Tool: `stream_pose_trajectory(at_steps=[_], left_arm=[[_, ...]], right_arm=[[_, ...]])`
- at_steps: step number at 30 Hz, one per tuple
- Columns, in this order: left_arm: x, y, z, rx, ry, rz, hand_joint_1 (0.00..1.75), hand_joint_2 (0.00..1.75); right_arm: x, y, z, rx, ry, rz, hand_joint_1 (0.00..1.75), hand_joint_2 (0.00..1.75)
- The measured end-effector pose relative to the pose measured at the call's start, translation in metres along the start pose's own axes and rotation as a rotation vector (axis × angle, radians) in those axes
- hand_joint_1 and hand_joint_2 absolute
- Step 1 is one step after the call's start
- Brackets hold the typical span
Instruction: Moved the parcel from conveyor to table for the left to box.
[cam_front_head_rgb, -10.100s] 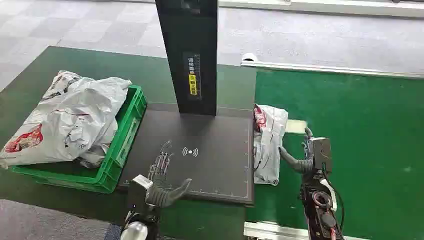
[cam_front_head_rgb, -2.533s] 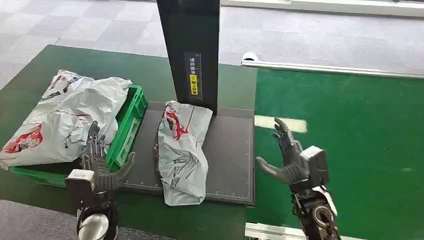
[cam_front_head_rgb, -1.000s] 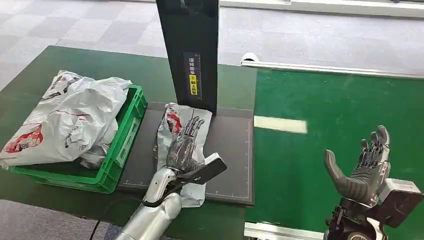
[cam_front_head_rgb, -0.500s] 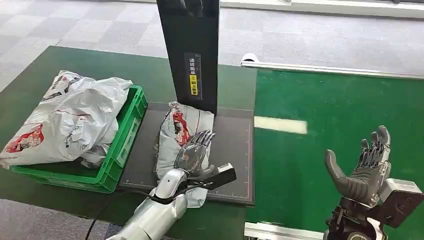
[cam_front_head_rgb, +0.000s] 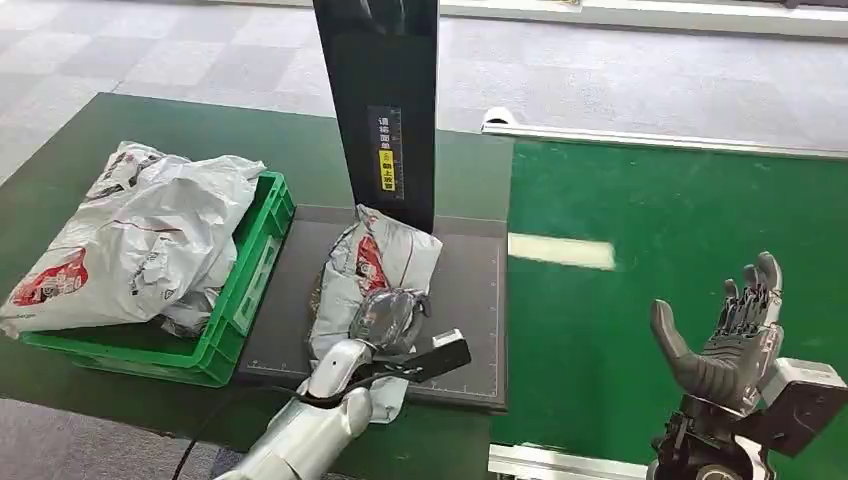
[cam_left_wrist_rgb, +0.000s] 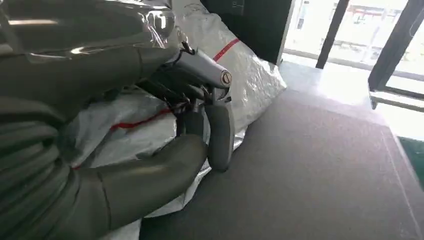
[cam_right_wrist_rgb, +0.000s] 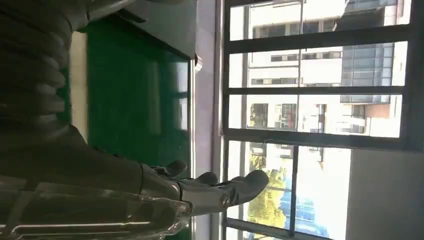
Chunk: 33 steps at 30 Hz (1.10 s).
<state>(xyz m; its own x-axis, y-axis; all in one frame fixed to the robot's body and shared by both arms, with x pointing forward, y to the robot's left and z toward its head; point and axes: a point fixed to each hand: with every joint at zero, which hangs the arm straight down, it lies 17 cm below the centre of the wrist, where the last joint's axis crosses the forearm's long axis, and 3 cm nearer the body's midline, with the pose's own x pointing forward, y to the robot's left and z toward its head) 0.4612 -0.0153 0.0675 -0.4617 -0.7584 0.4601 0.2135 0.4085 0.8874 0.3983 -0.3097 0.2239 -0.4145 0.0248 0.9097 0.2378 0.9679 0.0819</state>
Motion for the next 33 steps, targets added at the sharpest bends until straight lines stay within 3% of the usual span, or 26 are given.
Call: stream_pose_trajectory(at_steps=[4, 10, 14, 19, 24, 29, 30, 31, 33], left_arm=[[0.011, 0.029, 0.005, 0.122, -0.03, 0.09, 1.75, 1.75], [0.035, 0.116, 0.02, 0.397, -0.104, 0.152, 1.75, 1.75], [0.047, 0.185, 0.051, 0.629, -0.149, 0.18, 1.75, 1.75], [0.054, 0.263, 0.11, 0.929, -0.22, 0.162, 1.75, 1.75], [0.043, 0.313, 0.151, 1.096, -0.228, 0.102, 1.75, 1.75], [0.006, 0.345, 0.163, 1.159, -0.138, 0.068, 1.75, 1.75], [-0.005, 0.351, 0.158, 1.148, -0.116, 0.081, 1.06, 1.75], [-0.016, 0.354, 0.149, 1.11, -0.105, 0.119, 0.0, 1.75], [-0.036, 0.342, 0.121, 0.944, -0.098, 0.253, 0.0, 1.75]], right_arm=[[0.0, -0.001, 0.0, -0.003, 0.001, -0.006, 0.0, 1.75], [-0.002, -0.005, 0.0, -0.021, 0.005, -0.007, 0.0, 1.75], [-0.007, -0.011, 0.007, -0.041, 0.012, 0.005, 0.0, 1.75], [-0.013, -0.02, 0.021, -0.061, 0.028, 0.015, 0.0, 1.75], [-0.016, -0.022, 0.029, -0.073, 0.042, 0.01, 0.0, 1.75], [-0.018, -0.021, 0.031, -0.077, 0.048, 0.0, 0.0, 1.75], [-0.017, -0.021, 0.031, -0.076, 0.047, -0.003, 0.0, 1.75], [-0.017, -0.02, 0.03, -0.076, 0.047, -0.008, 0.0, 1.75], [-0.018, -0.021, 0.03, -0.076, 0.052, -0.018, 0.0, 1.75]])
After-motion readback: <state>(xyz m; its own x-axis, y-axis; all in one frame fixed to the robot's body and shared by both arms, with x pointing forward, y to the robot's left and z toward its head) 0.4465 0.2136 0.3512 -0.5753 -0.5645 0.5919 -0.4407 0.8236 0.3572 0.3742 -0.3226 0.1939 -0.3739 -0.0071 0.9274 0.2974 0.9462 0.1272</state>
